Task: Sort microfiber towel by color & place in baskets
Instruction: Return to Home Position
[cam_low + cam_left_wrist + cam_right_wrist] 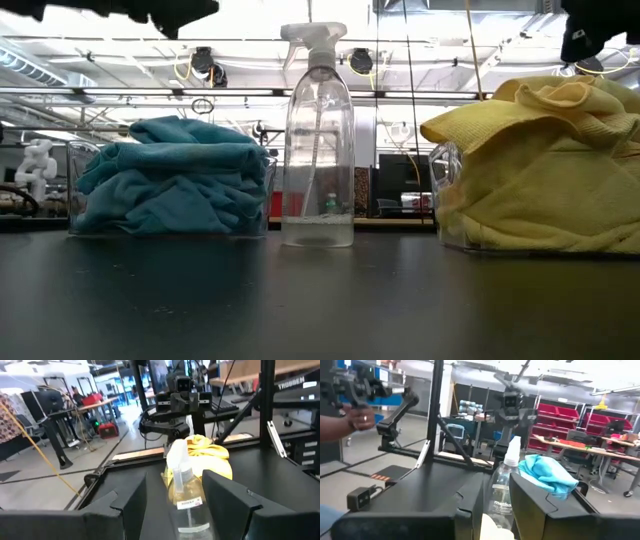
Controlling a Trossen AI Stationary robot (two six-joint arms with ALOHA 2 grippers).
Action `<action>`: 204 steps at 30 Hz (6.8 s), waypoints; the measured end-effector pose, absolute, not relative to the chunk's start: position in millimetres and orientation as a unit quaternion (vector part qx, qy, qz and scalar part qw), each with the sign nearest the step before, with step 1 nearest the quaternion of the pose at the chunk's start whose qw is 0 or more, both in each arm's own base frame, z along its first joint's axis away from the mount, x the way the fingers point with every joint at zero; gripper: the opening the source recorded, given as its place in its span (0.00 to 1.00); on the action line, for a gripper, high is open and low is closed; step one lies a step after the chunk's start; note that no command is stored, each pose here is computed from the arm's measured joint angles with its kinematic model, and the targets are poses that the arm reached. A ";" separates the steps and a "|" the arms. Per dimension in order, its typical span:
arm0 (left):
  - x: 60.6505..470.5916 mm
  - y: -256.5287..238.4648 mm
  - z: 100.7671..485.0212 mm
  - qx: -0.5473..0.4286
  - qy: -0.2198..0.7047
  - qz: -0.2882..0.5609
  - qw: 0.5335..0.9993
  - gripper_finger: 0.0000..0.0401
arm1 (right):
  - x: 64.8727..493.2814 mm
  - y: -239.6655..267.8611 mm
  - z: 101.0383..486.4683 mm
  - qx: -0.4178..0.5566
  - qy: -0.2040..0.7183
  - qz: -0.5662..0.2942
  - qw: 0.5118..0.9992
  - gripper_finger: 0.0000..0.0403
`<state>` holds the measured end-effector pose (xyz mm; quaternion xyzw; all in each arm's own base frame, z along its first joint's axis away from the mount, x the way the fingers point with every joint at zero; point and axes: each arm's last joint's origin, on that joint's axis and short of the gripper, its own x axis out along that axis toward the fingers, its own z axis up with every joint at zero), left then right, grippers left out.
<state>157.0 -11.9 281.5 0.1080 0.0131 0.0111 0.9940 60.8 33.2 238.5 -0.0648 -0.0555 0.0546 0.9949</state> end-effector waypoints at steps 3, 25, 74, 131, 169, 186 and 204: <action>147.0 -9.6 264.8 0.101 -0.002 0.017 0.995 0.49 | 61.1 31.9 238.5 -0.071 -0.055 0.046 0.995 0.21; 112.3 1.4 180.1 0.022 -0.060 0.072 0.995 0.49 | 83.0 35.0 177.9 -0.060 0.003 -0.009 0.998 0.21; 112.0 2.8 178.3 -0.004 -0.055 0.096 0.994 0.49 | 84.4 36.0 177.2 -0.055 -0.007 0.017 0.998 0.21; 112.1 2.8 178.0 -0.004 -0.054 0.096 0.994 0.49 | 84.4 35.9 177.3 -0.055 -0.007 0.017 0.998 0.21; 112.1 2.8 178.0 -0.004 -0.054 0.096 0.994 0.49 | 84.4 36.0 177.4 -0.055 -0.007 0.017 0.998 0.21; 112.0 2.8 178.0 -0.004 -0.055 0.096 0.994 0.49 | 84.4 36.0 177.4 -0.054 -0.007 0.017 0.998 0.21; 112.0 2.8 178.0 -0.004 -0.054 0.096 0.994 0.49 | 84.4 36.0 177.4 -0.055 -0.007 0.017 0.998 0.21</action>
